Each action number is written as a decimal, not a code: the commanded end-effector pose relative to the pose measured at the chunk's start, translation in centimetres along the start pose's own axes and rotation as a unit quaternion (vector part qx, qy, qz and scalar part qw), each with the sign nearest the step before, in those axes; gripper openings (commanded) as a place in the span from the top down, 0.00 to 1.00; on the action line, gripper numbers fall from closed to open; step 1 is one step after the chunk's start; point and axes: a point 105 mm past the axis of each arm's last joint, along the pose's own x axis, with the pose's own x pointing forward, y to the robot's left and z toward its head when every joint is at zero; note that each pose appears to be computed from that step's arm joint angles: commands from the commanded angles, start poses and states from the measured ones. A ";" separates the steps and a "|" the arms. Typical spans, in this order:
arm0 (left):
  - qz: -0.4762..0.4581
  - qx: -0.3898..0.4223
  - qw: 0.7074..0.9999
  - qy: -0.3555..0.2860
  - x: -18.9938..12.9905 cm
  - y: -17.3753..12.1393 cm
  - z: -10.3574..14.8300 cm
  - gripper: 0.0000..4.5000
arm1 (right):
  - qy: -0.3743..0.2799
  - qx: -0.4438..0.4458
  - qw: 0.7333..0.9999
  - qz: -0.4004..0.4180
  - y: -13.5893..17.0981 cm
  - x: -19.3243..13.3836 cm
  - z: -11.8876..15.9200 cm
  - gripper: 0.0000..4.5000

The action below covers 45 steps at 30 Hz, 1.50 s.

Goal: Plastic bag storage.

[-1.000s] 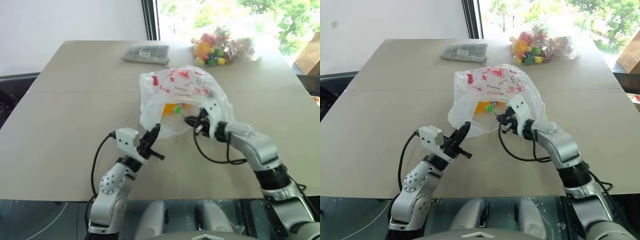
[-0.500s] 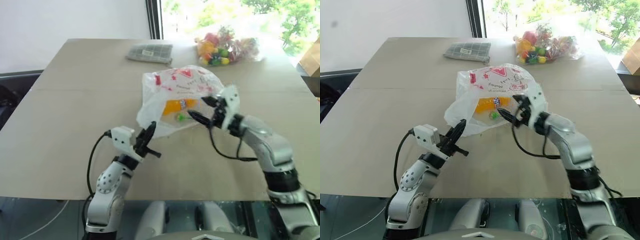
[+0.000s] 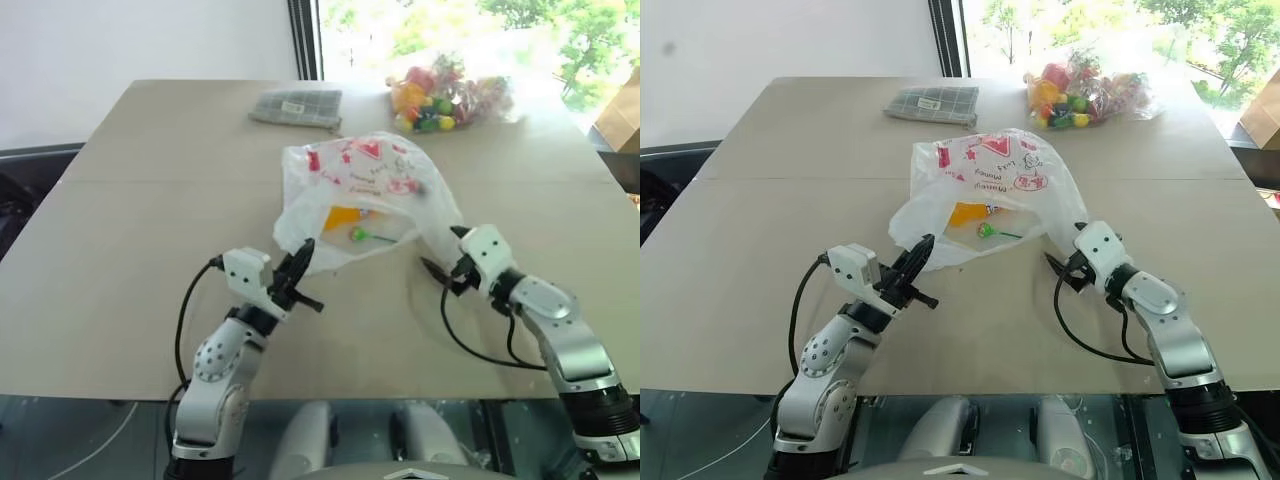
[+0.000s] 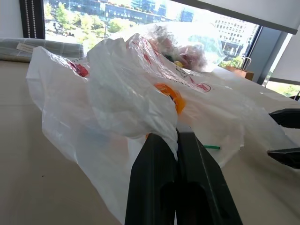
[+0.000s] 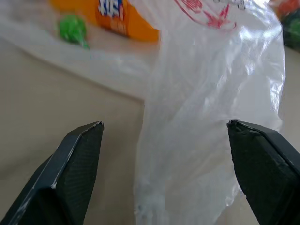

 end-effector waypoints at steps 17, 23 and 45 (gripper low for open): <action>-0.006 0.003 1.000 -0.010 -0.2 -0.1 0.5 1.00 | -0.046 -0.044 0.995 -0.081 -1.5 -1.5 1.8 0.53; -0.006 0.006 1.000 -0.008 -0.3 0.2 0.5 1.00 | -0.129 0.023 0.990 -0.049 -0.5 -1.1 4.9 0.99; 0.016 0.069 0.954 -0.290 12.1 11.8 29.8 1.00 | -0.431 0.250 0.864 0.072 -14.2 0.5 27.2 0.99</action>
